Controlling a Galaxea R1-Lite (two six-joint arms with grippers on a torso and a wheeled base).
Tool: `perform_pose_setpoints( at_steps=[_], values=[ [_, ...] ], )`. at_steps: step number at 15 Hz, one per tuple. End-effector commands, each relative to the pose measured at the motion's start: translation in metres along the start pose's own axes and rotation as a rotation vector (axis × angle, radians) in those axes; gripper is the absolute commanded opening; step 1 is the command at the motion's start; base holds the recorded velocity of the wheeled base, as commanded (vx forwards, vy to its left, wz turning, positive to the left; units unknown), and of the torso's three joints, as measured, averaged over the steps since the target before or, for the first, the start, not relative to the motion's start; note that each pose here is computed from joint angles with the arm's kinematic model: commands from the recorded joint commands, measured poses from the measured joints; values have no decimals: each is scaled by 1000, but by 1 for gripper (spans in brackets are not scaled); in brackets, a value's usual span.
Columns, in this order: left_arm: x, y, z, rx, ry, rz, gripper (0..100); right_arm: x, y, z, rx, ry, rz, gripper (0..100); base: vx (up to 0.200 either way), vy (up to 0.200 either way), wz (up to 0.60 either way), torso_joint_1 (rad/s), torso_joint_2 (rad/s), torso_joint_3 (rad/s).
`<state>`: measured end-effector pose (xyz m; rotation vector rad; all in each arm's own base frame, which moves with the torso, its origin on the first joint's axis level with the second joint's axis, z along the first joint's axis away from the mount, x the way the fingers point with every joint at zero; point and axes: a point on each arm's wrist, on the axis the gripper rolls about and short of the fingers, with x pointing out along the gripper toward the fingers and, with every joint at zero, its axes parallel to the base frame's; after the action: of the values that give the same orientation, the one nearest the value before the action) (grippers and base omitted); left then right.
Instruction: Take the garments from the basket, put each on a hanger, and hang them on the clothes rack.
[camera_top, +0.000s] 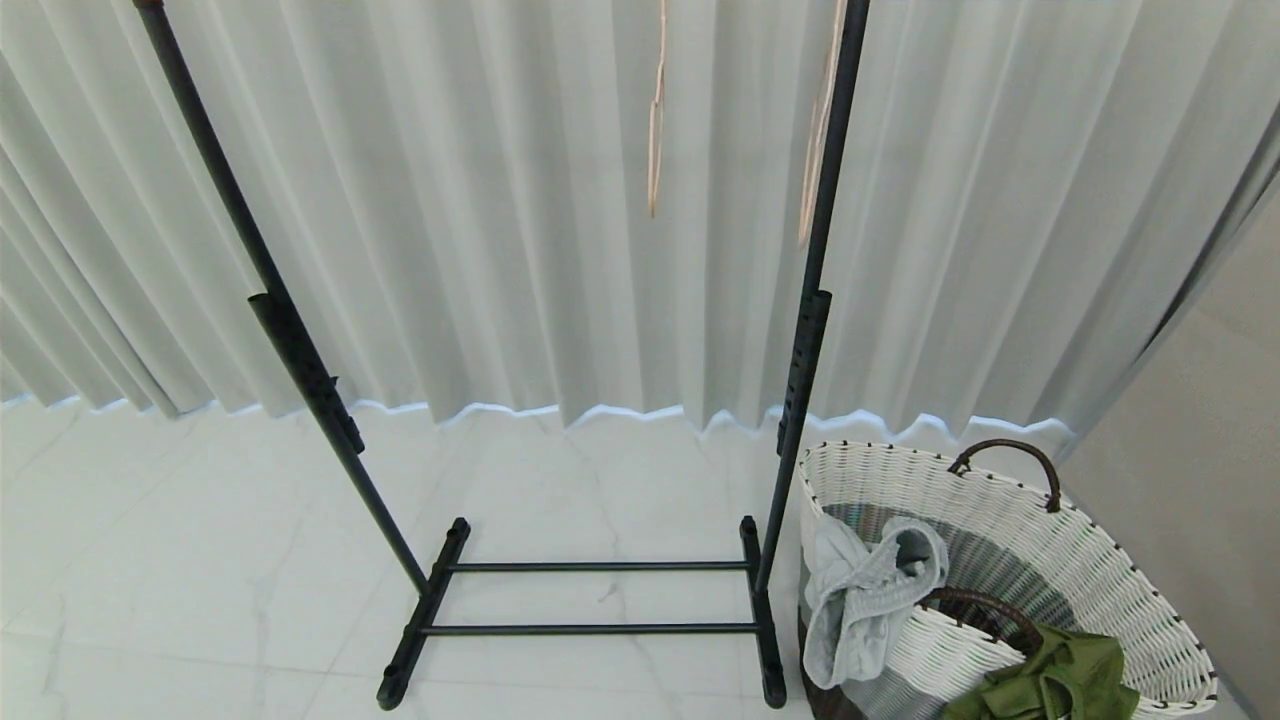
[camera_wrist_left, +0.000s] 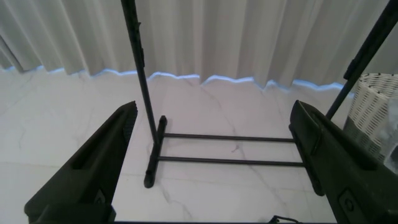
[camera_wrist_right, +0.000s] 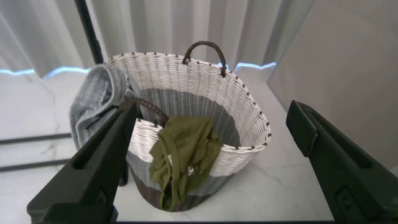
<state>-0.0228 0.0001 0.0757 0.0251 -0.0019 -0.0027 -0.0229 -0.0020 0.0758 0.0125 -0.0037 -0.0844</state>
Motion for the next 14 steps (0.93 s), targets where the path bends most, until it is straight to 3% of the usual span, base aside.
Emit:
perform_pose_setpoints(
  at_steps=[1, 6, 11, 14],
  values=[
    [0, 0, 0, 1, 0, 0, 100, 0, 0, 0, 5, 0, 0, 100, 0, 0, 0, 0, 0, 0],
    [0, 0, 0, -1, 0, 0, 100, 0, 0, 0, 0, 2, 0, 100, 0, 0, 0, -6, 19, 13],
    [0, 0, 0, 1, 0, 1, 100, 0, 0, 0, 17, 0, 0, 100, 0, 0, 0, -91, 324, 228],
    [0, 0, 0, 3, 0, 0, 100, 0, 0, 0, -3, 2, 2, 100, 0, 0, 0, -16, 73, 47]
  ],
)
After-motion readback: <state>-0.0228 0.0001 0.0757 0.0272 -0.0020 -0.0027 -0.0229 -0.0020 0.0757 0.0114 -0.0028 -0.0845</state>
